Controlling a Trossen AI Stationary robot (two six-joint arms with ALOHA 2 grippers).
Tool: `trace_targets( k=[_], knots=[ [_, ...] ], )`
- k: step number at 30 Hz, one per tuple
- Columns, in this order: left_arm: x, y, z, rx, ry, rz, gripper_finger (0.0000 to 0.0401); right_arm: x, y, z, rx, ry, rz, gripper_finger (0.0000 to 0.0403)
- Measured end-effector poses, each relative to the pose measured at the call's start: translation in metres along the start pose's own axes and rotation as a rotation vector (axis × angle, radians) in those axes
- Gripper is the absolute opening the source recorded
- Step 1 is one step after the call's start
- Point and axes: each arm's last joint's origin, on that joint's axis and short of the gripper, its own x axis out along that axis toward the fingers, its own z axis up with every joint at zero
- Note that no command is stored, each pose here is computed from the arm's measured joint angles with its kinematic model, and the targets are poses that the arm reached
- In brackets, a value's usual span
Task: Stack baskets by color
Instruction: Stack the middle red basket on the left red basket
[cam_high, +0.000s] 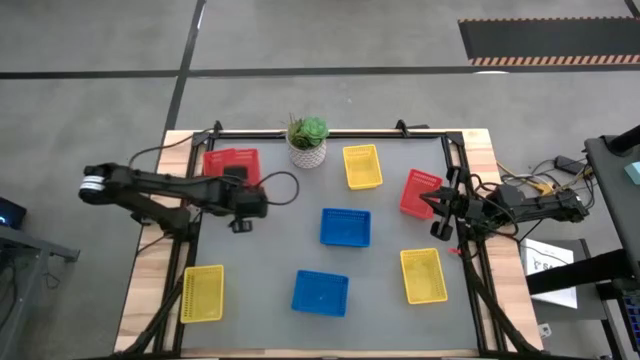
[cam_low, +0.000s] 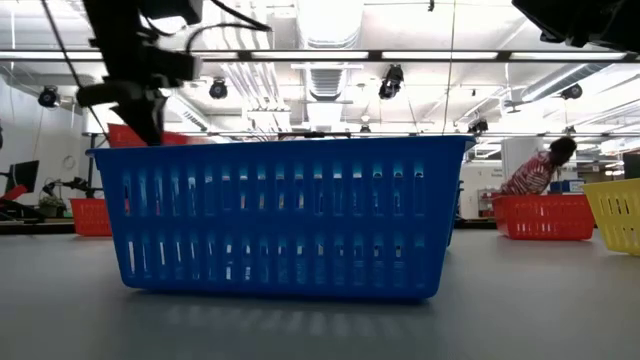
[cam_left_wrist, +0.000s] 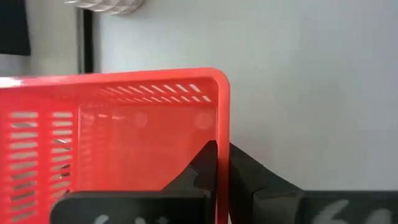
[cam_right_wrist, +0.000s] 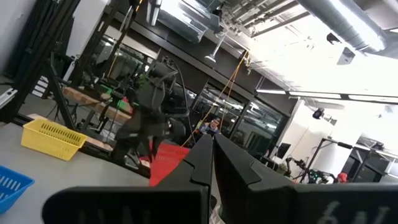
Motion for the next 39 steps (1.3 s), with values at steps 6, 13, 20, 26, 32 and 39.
trace_targets(
  k=[6,13,20,26,32,39],
  knots=[
    [-0.013,0.014,-0.031,-0.082,-0.07,0.024,0.0,0.0,0.0,0.0,0.0,0.0,0.0,0.0009],
    [-0.013,0.022,-0.055,-0.148,-0.108,0.031,0.0,0.0,0.0,0.0,-0.009,0.0,0.0,0.0009],
    [-0.009,0.026,-0.07,-0.205,-0.103,0.043,0.0,0.0,0.0,0.0,-0.01,-0.001,0.0,0.0009],
    [-0.008,0.032,-0.072,-0.256,-0.093,0.11,0.0,0.0,0.0,0.0,-0.01,-0.002,-0.001,0.0009],
    [0.002,0.035,-0.066,-0.266,-0.021,0.128,0.0,0.0,0.0,0.0,-0.01,-0.002,-0.001,0.0009],
    [0.021,0.035,-0.055,-0.199,0.097,0.138,0.0,0.0,0.0,0.0,-0.011,-0.002,-0.001,0.0009]
  ],
)
